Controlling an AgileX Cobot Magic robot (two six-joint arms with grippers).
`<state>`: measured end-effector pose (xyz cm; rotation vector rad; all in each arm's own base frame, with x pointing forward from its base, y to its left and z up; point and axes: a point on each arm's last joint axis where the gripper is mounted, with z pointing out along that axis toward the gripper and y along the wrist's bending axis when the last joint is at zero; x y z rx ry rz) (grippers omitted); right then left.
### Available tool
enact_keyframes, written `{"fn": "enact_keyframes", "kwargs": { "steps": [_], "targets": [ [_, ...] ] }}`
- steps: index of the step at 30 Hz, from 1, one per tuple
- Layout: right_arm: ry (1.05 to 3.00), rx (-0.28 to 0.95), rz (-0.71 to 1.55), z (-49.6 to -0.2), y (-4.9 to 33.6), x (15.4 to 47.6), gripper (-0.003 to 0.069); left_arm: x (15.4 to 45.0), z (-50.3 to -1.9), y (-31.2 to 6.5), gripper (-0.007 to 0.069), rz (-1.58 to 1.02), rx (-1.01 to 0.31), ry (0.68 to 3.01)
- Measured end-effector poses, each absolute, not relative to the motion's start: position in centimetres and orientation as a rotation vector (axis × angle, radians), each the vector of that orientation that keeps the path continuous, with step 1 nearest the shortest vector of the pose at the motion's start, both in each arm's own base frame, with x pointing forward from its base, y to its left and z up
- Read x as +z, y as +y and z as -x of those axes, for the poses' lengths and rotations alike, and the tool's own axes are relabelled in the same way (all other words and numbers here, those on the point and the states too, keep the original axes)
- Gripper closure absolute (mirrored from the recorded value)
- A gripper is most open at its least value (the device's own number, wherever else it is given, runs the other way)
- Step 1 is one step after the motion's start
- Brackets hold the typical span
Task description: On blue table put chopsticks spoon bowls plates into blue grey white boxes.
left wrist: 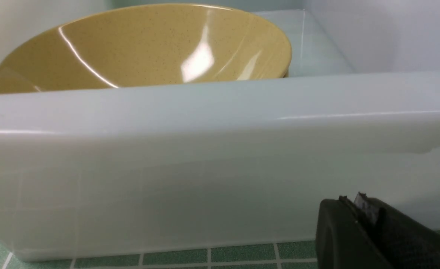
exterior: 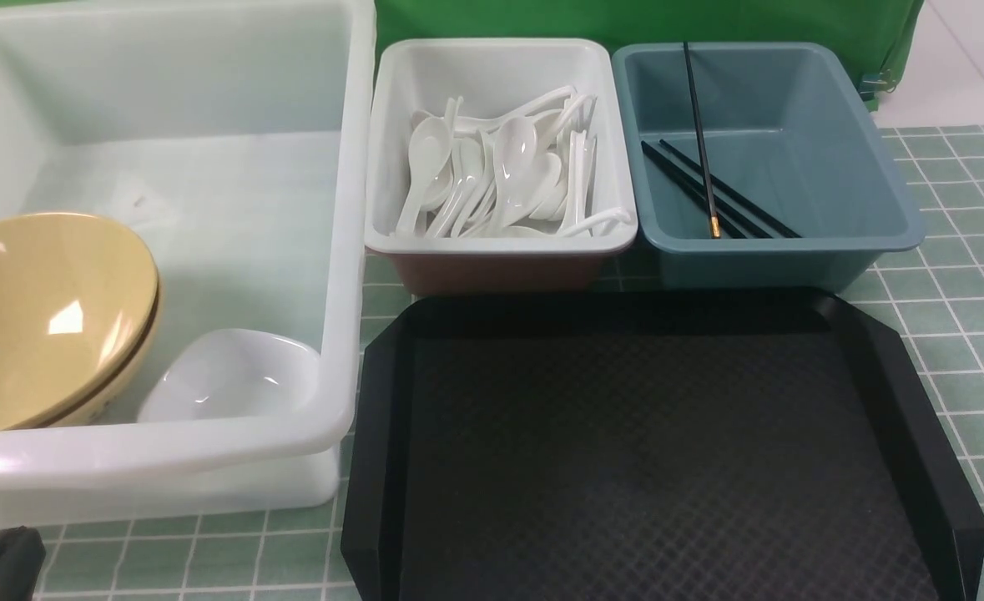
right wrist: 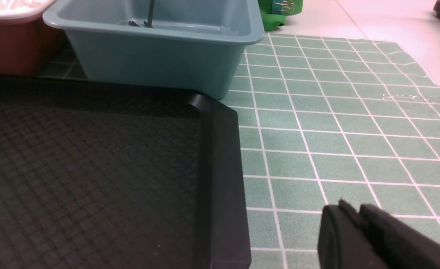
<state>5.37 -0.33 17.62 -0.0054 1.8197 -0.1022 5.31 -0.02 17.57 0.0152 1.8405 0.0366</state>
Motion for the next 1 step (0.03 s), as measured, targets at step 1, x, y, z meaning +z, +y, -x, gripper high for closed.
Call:
{"fn": "enact_keyframes", "kwargs": {
  "steps": [1],
  "targets": [
    [1.820, -0.102, 0.005, -5.37, -0.33, 17.62, 0.0559, 17.57, -5.31, -0.02, 0.0621, -0.015, 0.037, 1.840]
  ]
}}
